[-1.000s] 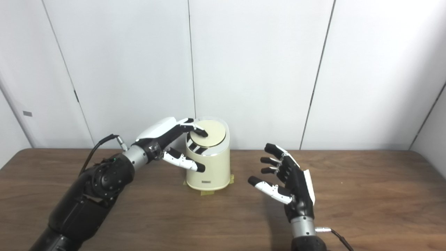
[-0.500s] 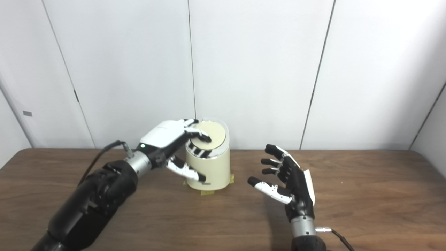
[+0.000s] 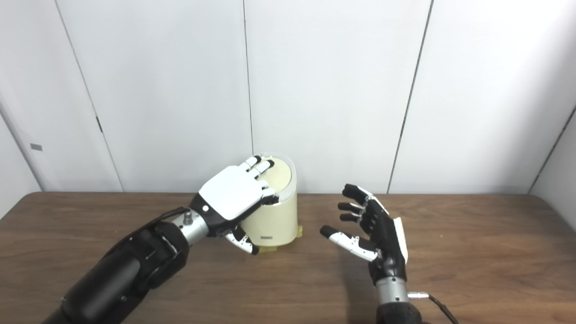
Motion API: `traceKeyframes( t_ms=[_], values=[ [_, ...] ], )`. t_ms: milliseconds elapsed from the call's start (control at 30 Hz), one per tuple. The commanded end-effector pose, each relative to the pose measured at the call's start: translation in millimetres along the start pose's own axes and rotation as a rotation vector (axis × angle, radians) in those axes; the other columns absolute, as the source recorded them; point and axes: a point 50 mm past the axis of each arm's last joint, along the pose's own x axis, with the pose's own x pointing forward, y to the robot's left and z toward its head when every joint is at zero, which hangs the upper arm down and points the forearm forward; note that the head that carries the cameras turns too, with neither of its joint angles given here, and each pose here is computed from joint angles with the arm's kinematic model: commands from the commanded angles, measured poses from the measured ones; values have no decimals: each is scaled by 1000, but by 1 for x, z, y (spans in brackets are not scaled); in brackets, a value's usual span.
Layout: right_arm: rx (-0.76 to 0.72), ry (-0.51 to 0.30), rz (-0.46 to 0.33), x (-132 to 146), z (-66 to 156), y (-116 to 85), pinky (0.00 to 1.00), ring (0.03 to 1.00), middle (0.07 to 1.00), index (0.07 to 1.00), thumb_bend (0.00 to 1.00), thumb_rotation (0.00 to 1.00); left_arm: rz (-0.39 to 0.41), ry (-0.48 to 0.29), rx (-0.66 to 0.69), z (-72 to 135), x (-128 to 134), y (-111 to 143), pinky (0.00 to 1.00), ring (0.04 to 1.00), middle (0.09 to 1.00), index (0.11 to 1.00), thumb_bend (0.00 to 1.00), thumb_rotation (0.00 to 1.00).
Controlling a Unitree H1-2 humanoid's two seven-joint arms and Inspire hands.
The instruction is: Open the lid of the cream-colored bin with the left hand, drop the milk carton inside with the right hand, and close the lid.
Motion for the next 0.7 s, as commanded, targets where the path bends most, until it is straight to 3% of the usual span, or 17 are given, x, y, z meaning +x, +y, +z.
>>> traceKeyframes(
  t_ms=[0, 167, 333, 467, 667],
  values=[
    [11, -82, -4, 13, 20, 3, 589, 672, 763, 734, 730, 218, -57, -20, 6, 4, -1, -4, 1000, 1000, 733, 708, 1000, 316],
    [7, -81, -5, 13, 20, 4, 584, 680, 774, 737, 731, 231, -48, 3, -51, 1, -2, -4, 1000, 997, 731, 718, 1000, 335],
    [8, -78, -8, 12, 19, 4, 588, 682, 771, 738, 718, 223, 12, 46, -177, -7, -11, 2, 1000, 984, 762, 758, 982, 337],
    [9, -74, -12, 13, 18, 2, 587, 673, 761, 734, 704, 202, 132, 119, -274, -17, -26, 4, 1000, 963, 799, 800, 924, 356],
    [2, -73, -13, 12, 17, -1, 596, 673, 762, 732, 687, 175, 316, 252, -417, -29, -52, -1, 1000, 993, 851, 863, 783, 303]
  ],
)
